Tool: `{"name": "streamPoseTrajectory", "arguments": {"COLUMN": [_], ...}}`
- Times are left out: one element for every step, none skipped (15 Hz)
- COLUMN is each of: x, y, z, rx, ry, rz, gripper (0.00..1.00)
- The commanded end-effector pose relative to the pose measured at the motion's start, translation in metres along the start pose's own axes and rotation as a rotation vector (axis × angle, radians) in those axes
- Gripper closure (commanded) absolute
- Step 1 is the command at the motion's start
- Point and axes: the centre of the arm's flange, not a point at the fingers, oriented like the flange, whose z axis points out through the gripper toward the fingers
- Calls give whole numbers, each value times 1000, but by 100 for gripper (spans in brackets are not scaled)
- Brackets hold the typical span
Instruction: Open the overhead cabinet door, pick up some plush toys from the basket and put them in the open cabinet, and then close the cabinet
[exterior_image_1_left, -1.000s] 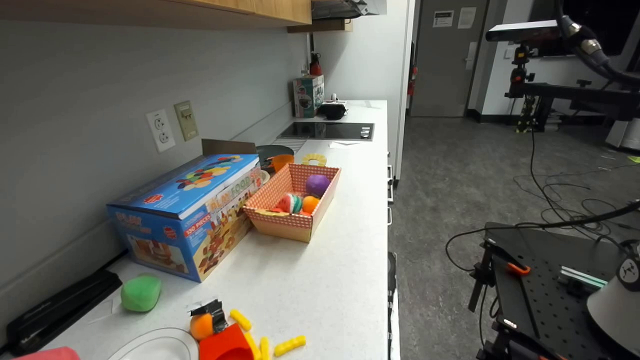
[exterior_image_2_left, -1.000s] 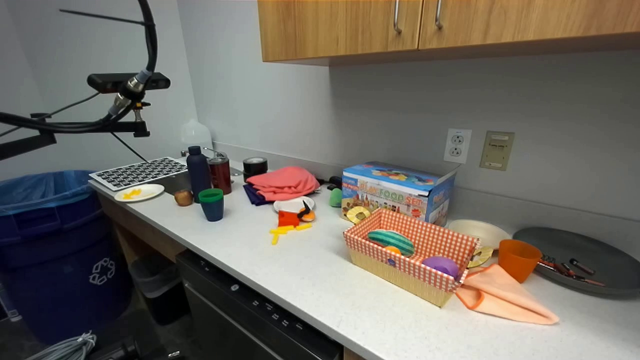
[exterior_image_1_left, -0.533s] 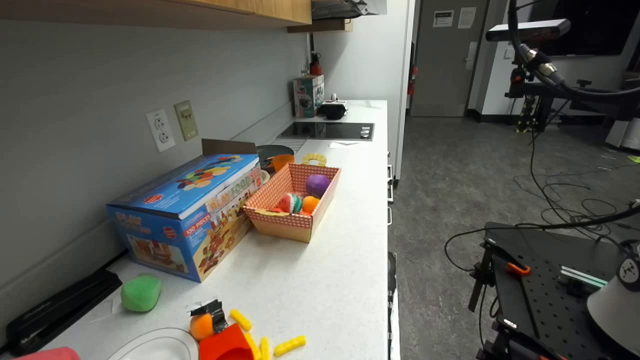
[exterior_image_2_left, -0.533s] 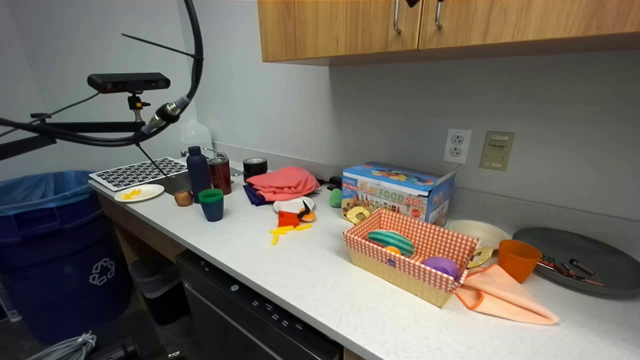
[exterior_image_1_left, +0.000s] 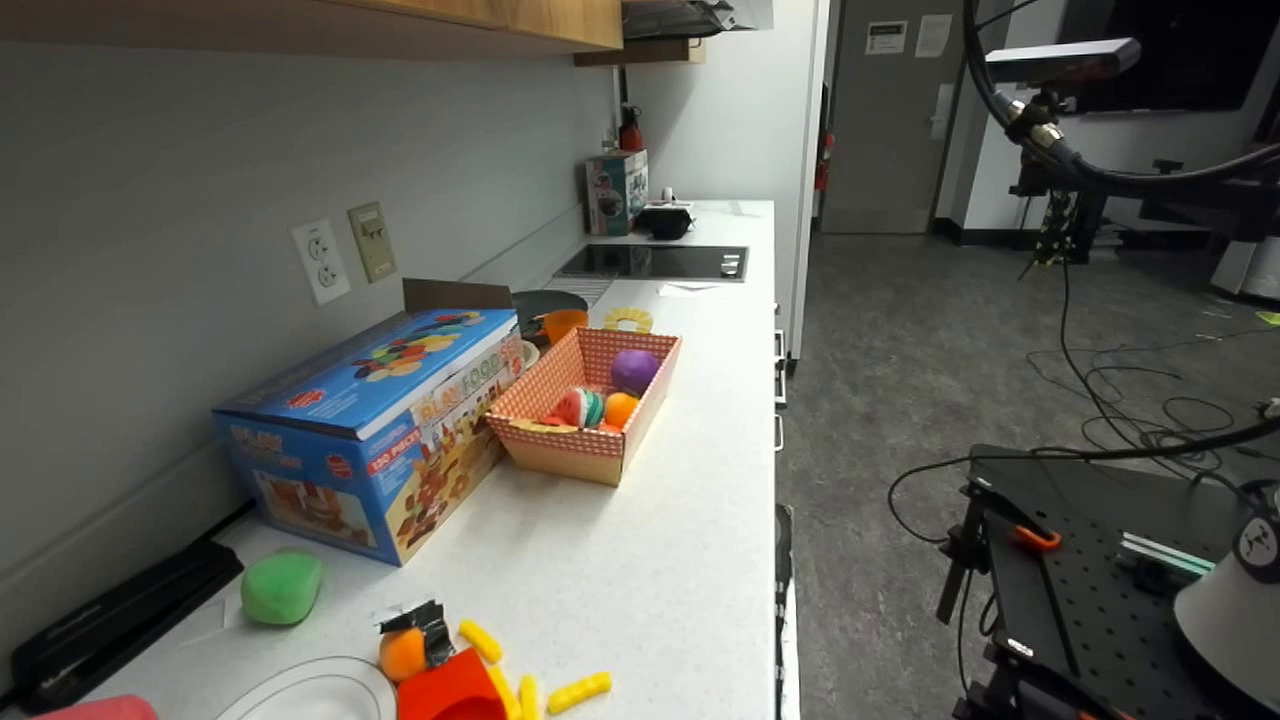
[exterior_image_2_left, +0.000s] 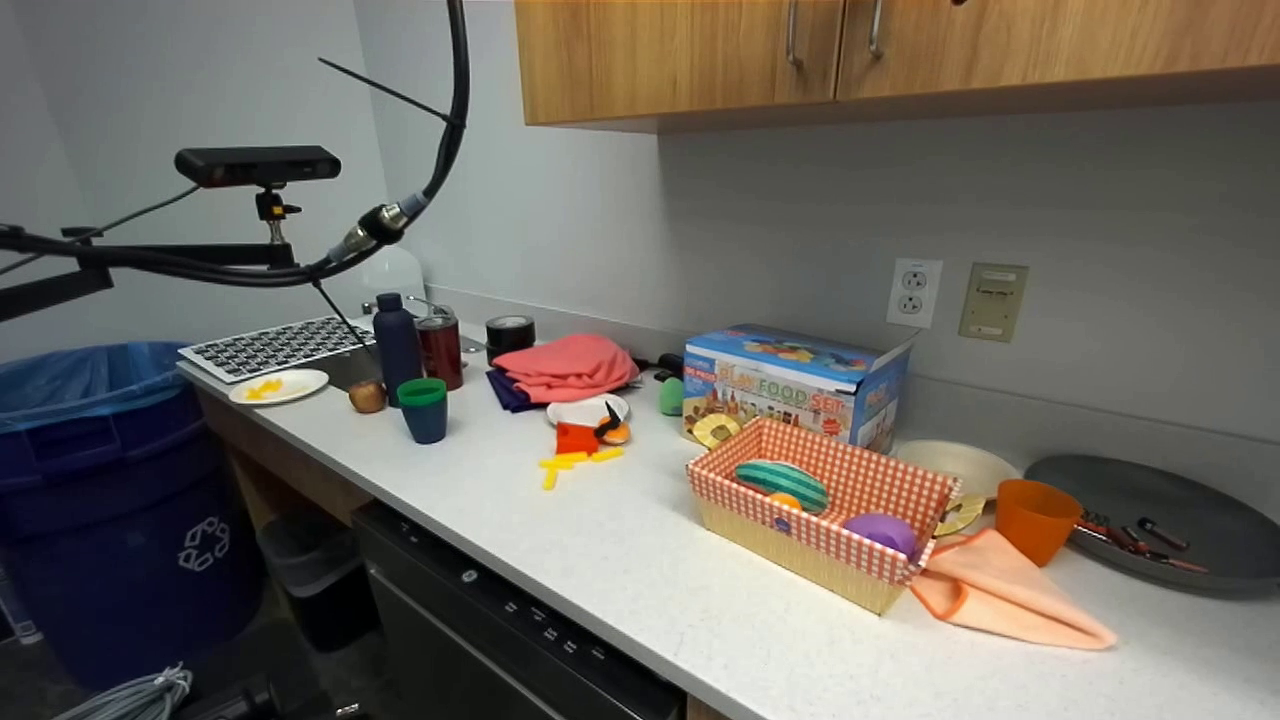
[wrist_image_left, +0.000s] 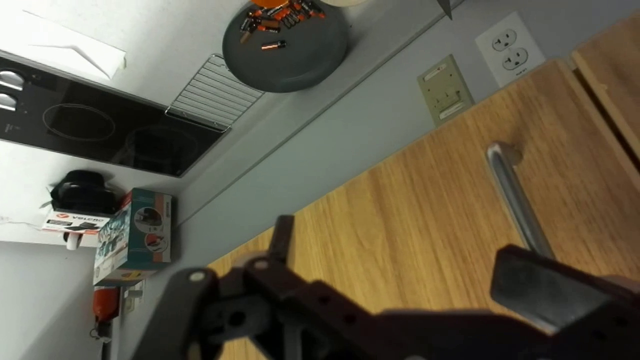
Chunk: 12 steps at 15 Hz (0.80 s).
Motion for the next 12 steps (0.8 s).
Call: {"name": "streamPoseTrajectory", "arguments": {"x": [13, 10, 9, 7, 4, 1, 0, 2, 5, 9, 13, 16], "y": [-11, -8, -8, -9, -12, -14, -17, -15, -17, -17, -17, -17], "z": [-1, -4, -6, -14, -26, -32, -36, -39, -39, -39, -36, -33], "rx": [30, 41, 62, 102, 139, 164, 160, 161, 151, 140, 132, 119], "ry": [-60, -89, -128, -175, -210, -232, -209, -192, -154, -132, -105, -84], "rz": [-41, -70, -89, -106, -123, -138, -141, -136, -120, -103, -86, -73], "gripper": [0, 0, 0, 0, 0, 0, 0, 0, 0, 0, 0, 0]}}
